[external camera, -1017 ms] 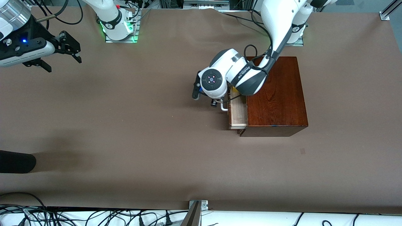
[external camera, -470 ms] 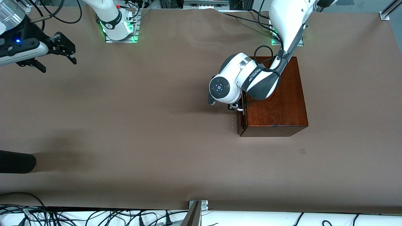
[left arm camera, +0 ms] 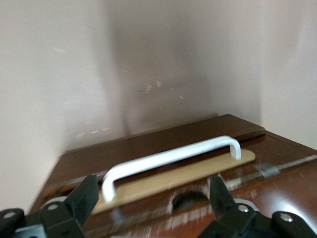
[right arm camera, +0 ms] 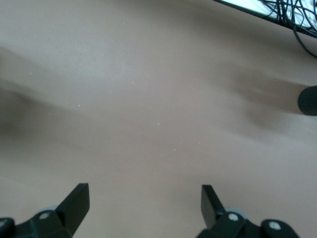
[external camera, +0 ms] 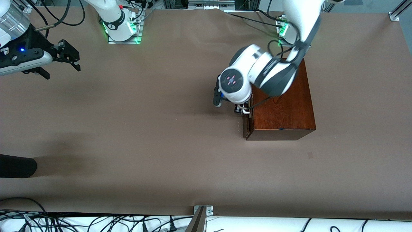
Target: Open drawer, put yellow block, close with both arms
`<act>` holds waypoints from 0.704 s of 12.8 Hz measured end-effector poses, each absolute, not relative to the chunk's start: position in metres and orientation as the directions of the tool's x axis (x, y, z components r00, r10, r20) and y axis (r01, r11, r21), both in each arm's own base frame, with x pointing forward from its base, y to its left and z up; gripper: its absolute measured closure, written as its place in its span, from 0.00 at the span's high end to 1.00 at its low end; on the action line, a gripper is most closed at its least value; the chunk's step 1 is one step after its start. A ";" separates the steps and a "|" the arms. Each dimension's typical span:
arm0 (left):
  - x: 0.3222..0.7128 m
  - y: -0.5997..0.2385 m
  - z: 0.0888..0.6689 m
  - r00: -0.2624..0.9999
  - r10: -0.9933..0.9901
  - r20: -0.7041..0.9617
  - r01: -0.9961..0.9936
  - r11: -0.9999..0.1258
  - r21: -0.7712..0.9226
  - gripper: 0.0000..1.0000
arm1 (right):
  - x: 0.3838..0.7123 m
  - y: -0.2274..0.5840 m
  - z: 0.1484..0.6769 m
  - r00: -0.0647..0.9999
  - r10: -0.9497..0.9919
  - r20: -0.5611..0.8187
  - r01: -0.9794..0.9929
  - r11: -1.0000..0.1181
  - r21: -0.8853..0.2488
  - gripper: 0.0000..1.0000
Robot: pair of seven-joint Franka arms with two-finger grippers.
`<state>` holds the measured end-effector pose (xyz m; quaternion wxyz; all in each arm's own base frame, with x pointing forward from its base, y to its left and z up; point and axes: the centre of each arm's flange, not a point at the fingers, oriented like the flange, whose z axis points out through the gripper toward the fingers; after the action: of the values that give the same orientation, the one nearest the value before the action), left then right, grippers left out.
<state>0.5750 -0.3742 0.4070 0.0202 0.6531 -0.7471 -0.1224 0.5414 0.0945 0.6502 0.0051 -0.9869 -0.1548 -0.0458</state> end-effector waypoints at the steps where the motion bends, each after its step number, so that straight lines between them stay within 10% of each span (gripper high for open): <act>1: 0.588 -0.348 0.446 -0.099 -0.990 -0.103 -0.984 0.082 0.161 1.00 | 0.541 0.094 0.650 0.949 0.303 0.093 0.304 -0.953 0.004 1.00; 9: 0.632 -0.134 0.590 0.262 -0.961 -0.091 -0.965 -0.263 0.003 1.00 | 0.545 0.093 0.650 0.948 0.299 0.108 0.300 -0.954 0.006 1.00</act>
<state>0.6316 -0.1343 0.5899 -0.0265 0.7938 -0.6064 -0.0371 0.5446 0.0934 0.6502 0.0052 -0.9869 -0.1517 -0.0537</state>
